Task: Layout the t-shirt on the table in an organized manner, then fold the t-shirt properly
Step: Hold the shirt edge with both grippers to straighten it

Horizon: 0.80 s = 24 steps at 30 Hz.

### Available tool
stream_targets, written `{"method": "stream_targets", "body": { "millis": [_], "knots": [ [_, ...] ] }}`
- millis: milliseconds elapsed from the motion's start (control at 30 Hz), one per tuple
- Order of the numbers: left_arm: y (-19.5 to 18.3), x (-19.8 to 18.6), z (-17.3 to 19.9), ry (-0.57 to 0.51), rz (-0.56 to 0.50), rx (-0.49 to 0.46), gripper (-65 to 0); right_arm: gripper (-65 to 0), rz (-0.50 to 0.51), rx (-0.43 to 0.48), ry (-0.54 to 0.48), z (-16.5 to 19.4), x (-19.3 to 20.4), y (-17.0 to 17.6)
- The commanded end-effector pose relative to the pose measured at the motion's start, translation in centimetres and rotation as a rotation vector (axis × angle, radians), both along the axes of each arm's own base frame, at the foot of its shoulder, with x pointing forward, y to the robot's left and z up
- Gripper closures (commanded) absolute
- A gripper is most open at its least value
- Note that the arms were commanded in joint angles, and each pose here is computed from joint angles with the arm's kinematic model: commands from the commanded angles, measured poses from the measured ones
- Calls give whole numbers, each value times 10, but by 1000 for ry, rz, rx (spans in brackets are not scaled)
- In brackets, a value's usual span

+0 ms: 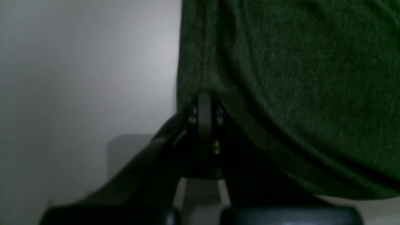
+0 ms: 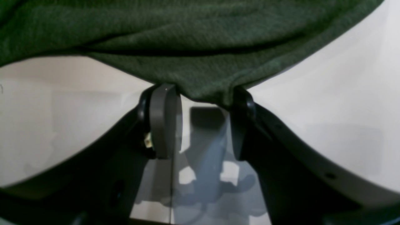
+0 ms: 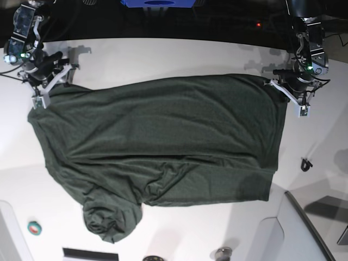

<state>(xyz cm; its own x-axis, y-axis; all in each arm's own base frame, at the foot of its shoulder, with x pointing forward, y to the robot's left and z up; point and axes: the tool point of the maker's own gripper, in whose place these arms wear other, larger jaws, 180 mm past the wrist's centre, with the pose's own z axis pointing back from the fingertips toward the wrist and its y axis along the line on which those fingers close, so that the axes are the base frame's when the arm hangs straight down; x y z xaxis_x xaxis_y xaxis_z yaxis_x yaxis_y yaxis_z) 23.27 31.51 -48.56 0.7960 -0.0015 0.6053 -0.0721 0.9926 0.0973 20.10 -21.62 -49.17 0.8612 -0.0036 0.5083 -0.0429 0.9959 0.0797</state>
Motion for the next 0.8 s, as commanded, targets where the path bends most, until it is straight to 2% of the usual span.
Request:
{"method": "stream_targets", "body": {
  "millis": [0, 67, 133, 200, 300, 400, 533, 767],
  "knots": [
    [5, -10, -5, 51, 0, 17, 0, -246, 10, -6, -27, 6, 7, -3],
    [4, -11, -6, 54, 0, 16, 0, -185, 10, -6, -34, 8, 10, -3],
    [4, -12, -6, 57, 0, 16, 0, -59, 11, -8, -36, 8, 11, -3],
    [5, -15, -9, 66, 4, 13, 0, -6, 12, -9, -34, 9, 11, -3],
    [7, -24, -21, 103, 23, 1, 0, -8, 25, -44, 5, 13, 7, -12],
    [9, -24, -24, 83, 27, -1, 0, -8, 44, -101, 29, 28, 7, -24],
    [13, -35, -38, 112, -16, 70, 0, -8, 65, -195, 72, 51, 6, -43],
    [8, -40, -47, 117, -27, 76, 0, -8, 85, -324, 145, 83, 0, -68]
  ]
}}
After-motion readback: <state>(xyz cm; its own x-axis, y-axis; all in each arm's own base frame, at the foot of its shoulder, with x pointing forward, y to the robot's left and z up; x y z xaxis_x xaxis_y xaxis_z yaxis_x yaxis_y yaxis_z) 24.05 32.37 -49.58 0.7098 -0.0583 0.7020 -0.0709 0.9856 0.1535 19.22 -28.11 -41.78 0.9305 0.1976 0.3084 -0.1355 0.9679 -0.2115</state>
